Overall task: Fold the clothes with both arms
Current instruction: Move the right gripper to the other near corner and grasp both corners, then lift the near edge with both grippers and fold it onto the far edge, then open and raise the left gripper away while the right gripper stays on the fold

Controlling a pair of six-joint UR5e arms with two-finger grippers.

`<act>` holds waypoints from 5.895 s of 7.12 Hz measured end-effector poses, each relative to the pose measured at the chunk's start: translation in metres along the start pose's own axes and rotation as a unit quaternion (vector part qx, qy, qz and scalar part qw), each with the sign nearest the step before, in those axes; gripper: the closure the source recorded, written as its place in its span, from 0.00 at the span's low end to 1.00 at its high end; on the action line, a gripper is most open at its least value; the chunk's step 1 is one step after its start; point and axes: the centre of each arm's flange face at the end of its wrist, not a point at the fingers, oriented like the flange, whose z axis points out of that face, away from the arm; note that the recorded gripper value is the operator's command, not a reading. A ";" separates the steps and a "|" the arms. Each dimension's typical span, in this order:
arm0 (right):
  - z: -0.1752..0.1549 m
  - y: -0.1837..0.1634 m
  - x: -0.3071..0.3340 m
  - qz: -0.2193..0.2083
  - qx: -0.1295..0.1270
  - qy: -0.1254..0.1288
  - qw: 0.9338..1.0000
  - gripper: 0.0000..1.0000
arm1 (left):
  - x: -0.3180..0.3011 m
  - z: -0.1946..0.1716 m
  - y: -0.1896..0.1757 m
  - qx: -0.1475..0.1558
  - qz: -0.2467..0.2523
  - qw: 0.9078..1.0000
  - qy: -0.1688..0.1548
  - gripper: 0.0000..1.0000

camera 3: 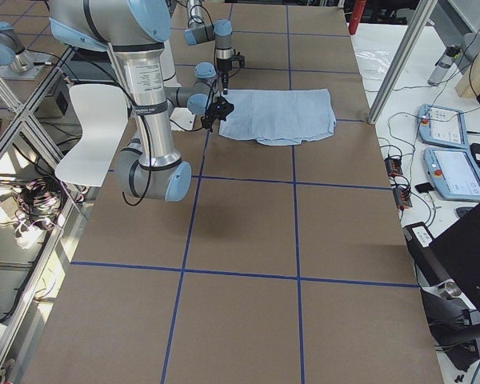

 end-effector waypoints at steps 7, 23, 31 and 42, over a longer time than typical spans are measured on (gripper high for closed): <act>0.020 0.026 -0.040 0.058 0.046 -0.004 0.997 0.22 | 0.007 -0.008 0.001 0.000 0.002 1.000 0.010 1.00; -0.018 0.018 -0.052 0.082 0.034 -0.033 0.995 1.00 | 0.014 -0.033 0.005 -0.006 0.010 0.999 0.032 1.00; -0.134 0.004 -0.107 0.026 0.067 -0.063 0.995 1.00 | 0.048 -0.151 -0.053 0.020 0.022 0.999 0.024 1.00; 0.010 -0.157 -0.312 -0.095 0.178 -0.055 0.978 0.00 | 0.031 -0.026 -0.349 0.163 0.083 0.980 -0.076 0.00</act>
